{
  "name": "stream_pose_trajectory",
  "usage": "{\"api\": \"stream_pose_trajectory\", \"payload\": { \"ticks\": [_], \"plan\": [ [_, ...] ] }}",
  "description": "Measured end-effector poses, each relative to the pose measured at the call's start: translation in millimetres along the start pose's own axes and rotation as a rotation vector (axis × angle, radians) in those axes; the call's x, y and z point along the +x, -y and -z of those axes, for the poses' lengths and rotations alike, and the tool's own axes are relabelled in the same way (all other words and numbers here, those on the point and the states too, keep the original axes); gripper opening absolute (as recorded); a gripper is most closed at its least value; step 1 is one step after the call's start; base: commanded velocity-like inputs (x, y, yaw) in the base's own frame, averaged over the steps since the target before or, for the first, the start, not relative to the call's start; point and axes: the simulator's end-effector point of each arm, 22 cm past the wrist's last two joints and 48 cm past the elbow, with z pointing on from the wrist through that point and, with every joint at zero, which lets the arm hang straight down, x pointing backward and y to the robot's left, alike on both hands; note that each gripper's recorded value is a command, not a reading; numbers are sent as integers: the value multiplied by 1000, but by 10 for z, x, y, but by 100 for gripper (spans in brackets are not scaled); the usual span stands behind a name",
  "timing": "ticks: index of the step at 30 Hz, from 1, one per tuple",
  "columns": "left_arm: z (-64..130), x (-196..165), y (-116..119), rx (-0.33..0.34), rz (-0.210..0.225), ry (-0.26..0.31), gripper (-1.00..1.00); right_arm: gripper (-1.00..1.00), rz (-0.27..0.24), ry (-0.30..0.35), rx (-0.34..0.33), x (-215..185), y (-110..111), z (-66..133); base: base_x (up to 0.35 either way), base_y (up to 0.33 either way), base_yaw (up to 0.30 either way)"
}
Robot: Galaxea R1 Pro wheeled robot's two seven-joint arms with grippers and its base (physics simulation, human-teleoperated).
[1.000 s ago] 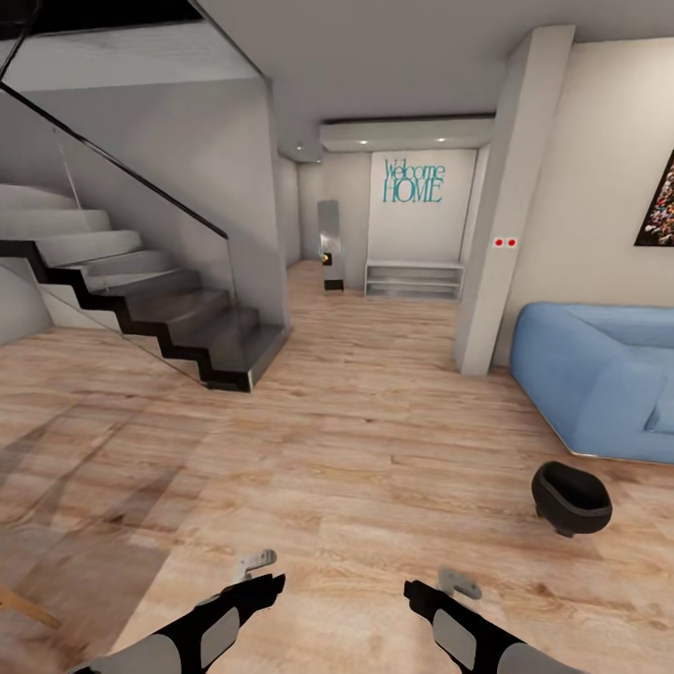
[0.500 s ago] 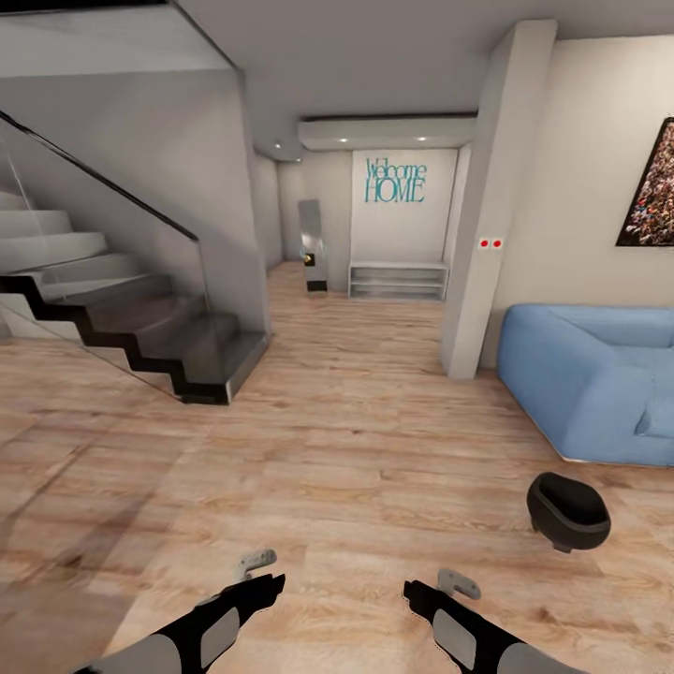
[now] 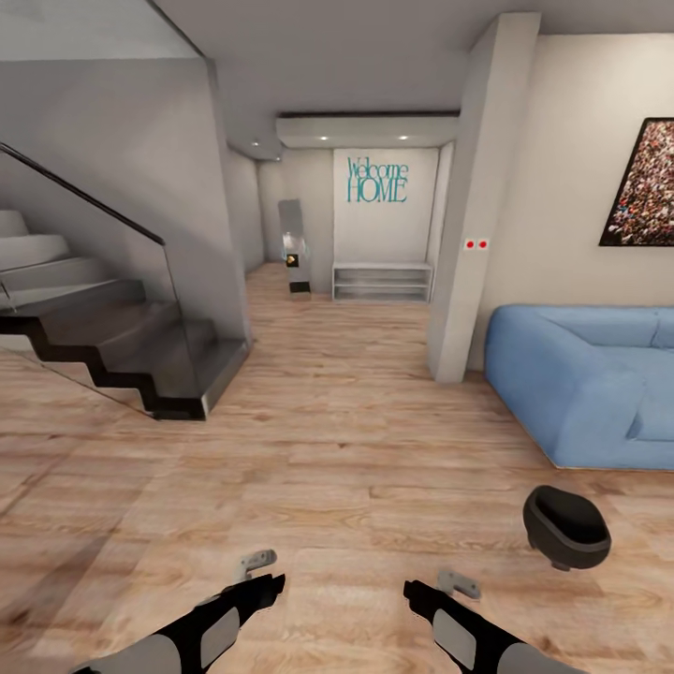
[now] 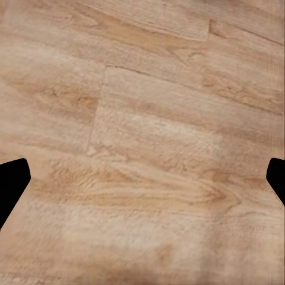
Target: Place each of the two pumpkins and all three candles from the living room inside a cabinet in the living room (use any cabinet), then make sure every cabinet is closed, and position the cauldron so it is next to a table in the living room.
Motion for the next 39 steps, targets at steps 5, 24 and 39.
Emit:
{"api": "stream_pose_trajectory", "payload": {
  "ticks": [5,24,39],
  "plan": [
    [0,0,0,0,0,0,100,100,0,1,0,-2,1,0,337,0,0],
    [0,-3,-6,-1,1,0,100,100,3,7,1,-15,1,0,337,0,0],
    [0,-5,-11,-2,1,1,100,100,0,8,2,-17,4,0,337,0,0]
  ]
}}
